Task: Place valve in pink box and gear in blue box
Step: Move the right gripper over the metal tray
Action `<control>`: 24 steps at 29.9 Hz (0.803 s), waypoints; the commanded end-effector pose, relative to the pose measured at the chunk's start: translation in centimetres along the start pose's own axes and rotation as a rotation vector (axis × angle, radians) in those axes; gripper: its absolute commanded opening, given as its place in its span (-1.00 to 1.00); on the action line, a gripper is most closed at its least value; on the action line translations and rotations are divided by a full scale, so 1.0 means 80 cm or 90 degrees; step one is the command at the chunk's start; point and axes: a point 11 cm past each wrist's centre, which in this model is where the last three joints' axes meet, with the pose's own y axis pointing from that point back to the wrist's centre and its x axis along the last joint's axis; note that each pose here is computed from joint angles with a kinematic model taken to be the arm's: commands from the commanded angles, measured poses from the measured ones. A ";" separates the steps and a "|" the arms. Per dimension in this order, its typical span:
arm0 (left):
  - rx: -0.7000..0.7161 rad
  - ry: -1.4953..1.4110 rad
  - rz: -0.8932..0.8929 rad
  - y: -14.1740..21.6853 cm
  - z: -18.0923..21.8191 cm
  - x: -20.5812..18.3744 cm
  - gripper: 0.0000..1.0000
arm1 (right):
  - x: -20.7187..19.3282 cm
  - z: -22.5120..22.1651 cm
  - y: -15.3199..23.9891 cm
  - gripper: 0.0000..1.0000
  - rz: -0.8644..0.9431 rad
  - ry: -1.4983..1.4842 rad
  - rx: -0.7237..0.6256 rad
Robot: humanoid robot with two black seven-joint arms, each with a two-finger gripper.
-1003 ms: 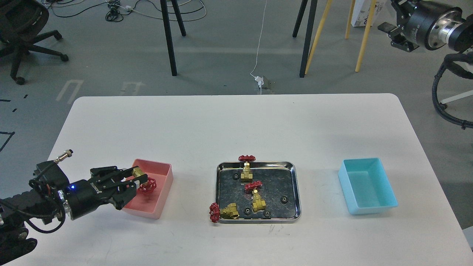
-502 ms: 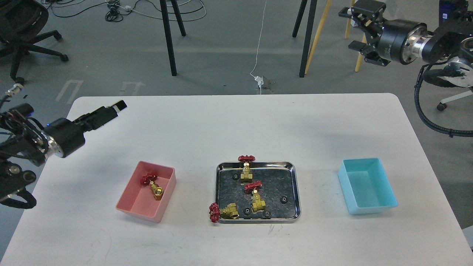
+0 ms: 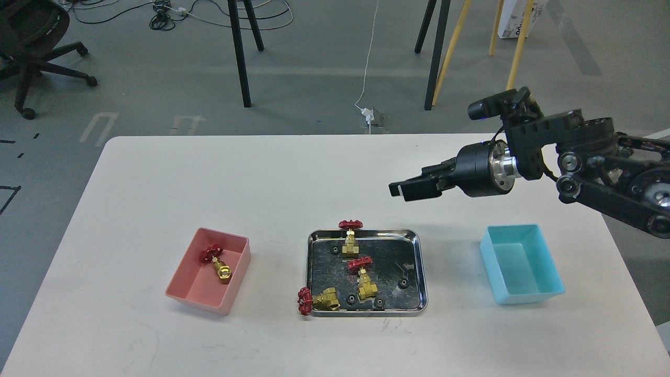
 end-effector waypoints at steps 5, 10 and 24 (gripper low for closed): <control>-0.064 -0.007 0.078 -0.011 0.058 0.034 1.00 | -0.055 -0.036 -0.058 0.95 -0.168 0.191 0.023; -0.070 -0.011 0.099 -0.013 0.062 0.035 1.00 | -0.073 -0.049 -0.093 0.95 -0.224 0.232 0.030; -0.080 -0.007 0.119 -0.010 0.068 0.046 1.00 | -0.099 -0.035 -0.139 0.90 -0.275 0.253 -0.010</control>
